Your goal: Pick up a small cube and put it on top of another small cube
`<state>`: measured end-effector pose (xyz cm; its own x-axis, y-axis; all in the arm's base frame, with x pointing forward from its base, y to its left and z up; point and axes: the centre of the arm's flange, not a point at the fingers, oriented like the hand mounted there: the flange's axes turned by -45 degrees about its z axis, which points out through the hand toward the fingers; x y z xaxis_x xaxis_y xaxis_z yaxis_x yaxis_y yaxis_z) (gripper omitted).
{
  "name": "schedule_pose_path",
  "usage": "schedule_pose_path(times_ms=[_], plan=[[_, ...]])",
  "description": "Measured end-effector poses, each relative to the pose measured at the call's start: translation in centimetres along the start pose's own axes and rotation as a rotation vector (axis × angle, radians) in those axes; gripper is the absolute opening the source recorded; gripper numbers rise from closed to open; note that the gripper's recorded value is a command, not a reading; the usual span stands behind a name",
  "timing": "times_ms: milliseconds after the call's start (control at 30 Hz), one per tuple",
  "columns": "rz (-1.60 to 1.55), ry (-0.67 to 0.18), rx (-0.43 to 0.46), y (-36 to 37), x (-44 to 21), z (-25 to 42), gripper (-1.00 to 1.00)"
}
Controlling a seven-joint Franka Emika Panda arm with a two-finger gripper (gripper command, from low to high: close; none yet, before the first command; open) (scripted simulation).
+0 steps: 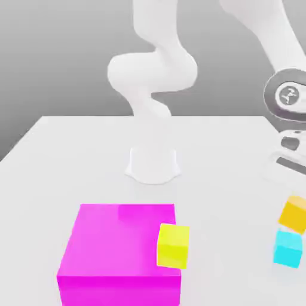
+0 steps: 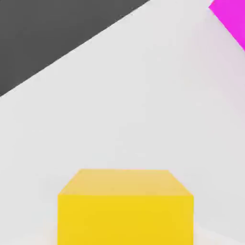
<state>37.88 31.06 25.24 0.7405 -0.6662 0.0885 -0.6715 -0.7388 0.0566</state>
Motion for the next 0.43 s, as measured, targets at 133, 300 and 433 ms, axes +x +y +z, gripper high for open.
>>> schedule_pose_path(times_ms=[133,300,433], plan=[[0.107,-0.082,0.049,0.9,-0.4,1.0,-1.0],[0.123,-0.092,0.056,0.7,-0.7,5.7,-1.0],[0.123,-0.092,0.055,0.8,-0.9,6.6,1.0]])
